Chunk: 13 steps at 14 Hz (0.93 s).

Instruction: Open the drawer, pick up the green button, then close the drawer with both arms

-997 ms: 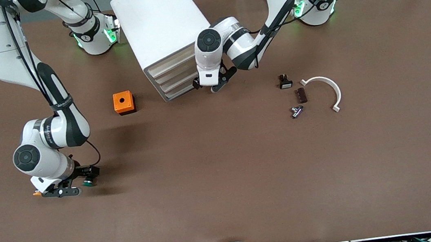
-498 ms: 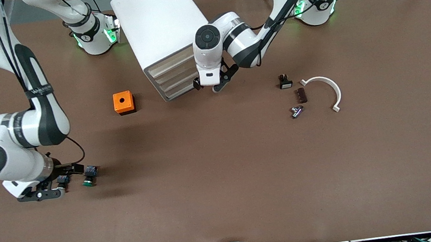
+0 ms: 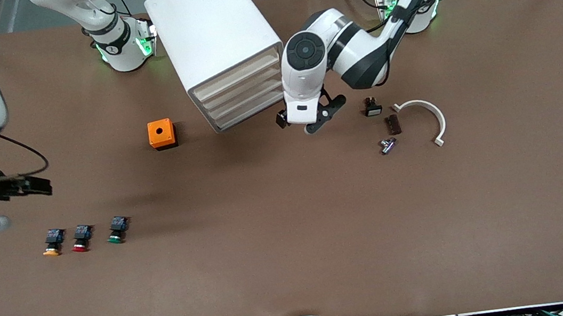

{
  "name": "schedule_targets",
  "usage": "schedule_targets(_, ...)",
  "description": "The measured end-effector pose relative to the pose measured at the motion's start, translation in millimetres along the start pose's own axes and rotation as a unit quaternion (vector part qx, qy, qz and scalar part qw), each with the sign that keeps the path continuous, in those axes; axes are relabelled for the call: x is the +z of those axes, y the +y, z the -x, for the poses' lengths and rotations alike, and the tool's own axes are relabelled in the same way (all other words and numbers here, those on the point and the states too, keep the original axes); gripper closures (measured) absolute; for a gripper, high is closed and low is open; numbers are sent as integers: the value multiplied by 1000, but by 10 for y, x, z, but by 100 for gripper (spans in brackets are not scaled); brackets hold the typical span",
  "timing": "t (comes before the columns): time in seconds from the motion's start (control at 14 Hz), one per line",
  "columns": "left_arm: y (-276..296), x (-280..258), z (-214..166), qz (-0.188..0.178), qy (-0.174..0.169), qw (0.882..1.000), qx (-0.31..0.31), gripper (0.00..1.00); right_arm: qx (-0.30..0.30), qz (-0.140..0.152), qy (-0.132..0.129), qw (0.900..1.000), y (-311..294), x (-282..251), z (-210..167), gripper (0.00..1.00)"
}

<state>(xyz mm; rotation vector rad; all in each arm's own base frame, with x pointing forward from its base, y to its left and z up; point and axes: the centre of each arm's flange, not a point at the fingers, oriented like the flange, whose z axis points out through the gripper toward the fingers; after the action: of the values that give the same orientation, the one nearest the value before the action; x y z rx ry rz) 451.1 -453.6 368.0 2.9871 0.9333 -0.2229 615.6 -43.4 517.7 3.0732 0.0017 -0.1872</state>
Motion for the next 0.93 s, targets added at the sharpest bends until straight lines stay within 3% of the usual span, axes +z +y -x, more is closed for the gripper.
schedule_targets(0.21, -163, -533, -167, 18, 24, 999, 36, 0, -1, -4, -5, 1000, 124, -195, 167, 0)
schedule_targets(0.5, -466, -1032, -423, 11, 46, 994, 95, 0, -10, -6, -20, 1000, 222, -175, 212, 0)
schedule_targets(0.93, -663, -1183, -539, -15, 45, 990, 131, 0, -12, -8, -29, 999, 204, -234, 244, 0)
